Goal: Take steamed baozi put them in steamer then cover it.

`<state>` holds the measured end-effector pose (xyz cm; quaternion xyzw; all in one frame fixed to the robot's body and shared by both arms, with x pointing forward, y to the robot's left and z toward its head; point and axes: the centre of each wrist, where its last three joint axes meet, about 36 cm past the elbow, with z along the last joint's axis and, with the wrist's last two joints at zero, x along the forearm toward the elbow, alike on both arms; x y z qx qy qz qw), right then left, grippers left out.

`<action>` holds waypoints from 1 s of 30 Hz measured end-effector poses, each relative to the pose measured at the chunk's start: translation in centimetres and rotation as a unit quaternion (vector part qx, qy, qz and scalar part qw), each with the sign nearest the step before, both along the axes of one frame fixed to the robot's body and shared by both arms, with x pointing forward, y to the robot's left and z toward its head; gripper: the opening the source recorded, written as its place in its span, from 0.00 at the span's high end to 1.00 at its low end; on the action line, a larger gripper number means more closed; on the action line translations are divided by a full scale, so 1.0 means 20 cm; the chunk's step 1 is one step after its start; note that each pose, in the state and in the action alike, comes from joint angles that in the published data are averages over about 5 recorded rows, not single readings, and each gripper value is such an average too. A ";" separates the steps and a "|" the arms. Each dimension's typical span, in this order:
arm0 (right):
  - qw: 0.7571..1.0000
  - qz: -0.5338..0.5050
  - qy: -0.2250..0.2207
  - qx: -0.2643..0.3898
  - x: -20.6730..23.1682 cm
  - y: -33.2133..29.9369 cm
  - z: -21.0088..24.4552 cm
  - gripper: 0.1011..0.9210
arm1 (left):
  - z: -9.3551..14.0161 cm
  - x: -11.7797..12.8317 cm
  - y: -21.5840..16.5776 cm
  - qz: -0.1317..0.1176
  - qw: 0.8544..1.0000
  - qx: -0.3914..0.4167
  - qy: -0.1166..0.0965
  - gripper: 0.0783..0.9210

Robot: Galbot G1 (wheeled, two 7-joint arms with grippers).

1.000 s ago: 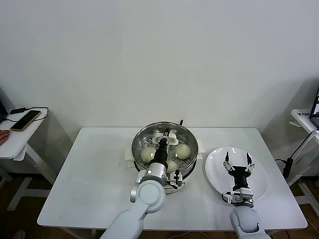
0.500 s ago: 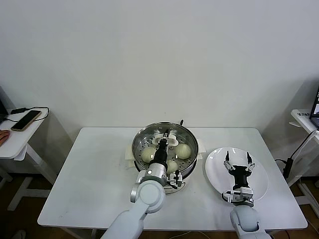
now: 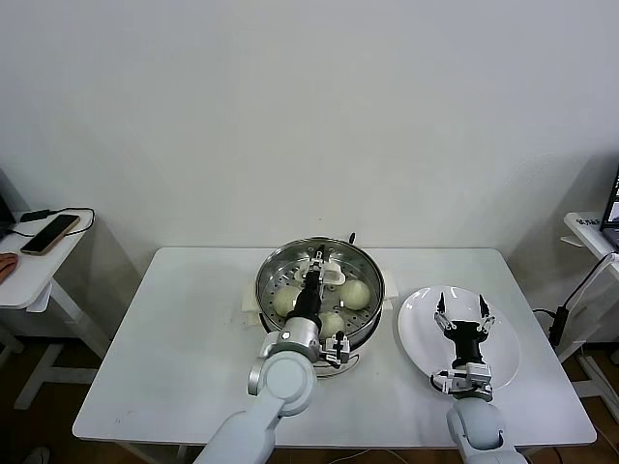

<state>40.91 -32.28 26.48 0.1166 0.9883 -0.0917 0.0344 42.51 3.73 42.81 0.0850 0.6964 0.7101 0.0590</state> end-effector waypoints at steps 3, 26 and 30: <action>1.000 0.000 -0.001 -0.001 0.00 0.00 0.00 0.12 | 0.01 -0.03 0.01 -0.003 1.000 -0.005 0.003 0.47; 1.000 0.021 0.003 0.014 -0.02 0.02 0.05 0.12 | 0.28 -0.35 0.39 -0.014 0.989 -0.146 0.002 0.12; 0.999 0.034 0.018 0.033 -0.04 0.02 0.08 0.12 | 0.28 -0.31 0.54 0.007 0.974 -0.226 -0.001 0.12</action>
